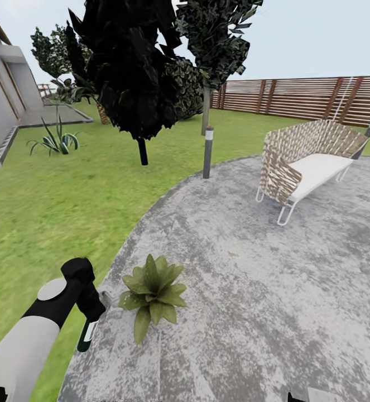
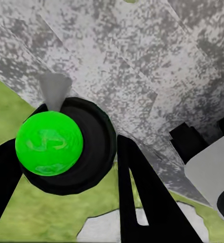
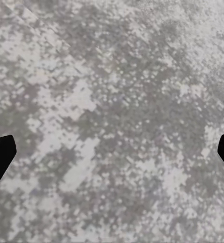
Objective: Pick up the pesticide atomizer in the garden and spray insectifuge to fully cover both potted plants in the garden.
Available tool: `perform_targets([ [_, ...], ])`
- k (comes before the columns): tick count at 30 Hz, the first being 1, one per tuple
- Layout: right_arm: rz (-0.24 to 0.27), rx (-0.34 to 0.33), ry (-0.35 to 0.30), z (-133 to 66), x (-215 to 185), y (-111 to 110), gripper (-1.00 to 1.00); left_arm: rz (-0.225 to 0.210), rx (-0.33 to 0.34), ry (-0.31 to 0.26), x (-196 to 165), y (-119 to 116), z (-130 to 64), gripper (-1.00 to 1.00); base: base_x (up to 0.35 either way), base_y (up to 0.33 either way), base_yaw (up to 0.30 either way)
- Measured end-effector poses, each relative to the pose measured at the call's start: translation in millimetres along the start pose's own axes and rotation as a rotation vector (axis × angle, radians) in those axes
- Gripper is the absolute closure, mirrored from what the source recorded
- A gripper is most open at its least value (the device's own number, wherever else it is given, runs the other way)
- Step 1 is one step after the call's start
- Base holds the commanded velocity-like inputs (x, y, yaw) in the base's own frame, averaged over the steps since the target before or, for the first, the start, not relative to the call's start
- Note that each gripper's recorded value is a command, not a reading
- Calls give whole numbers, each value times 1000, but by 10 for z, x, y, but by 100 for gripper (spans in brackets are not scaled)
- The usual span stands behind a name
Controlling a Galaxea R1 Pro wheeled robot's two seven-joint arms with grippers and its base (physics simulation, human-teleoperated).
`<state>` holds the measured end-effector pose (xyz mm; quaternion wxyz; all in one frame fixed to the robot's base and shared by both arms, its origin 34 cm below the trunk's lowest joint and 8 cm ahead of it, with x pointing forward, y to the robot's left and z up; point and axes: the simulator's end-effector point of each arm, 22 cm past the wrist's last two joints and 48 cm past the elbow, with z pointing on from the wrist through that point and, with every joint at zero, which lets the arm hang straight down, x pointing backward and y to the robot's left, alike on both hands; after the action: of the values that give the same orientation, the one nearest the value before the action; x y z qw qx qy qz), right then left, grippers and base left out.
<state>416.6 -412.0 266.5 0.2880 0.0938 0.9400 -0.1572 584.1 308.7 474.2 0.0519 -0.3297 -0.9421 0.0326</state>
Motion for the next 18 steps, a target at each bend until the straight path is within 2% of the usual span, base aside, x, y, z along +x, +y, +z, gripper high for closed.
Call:
perform_targets([
  [5, 0, 0, 0, 0, 0, 0, -100, -4, 4, 8, 45, -3, 32, 100, 40, -258, 278],
  [12, 0, 0, 0, -1, 0, 1, -100, -14, 3, 25, 131, 42, 56, 100, 212, -49, 270],
  [16, 1, 1, 0, 0, 2, -4, -100, -11, 8, 34, 161, 15, 98, 100, 37, -2, 77],
  [18, 0, 4, -1, 5, -4, -32, -100, -10, 29, 57, 270, -80, 228, 100, 5, 0, 11],
])
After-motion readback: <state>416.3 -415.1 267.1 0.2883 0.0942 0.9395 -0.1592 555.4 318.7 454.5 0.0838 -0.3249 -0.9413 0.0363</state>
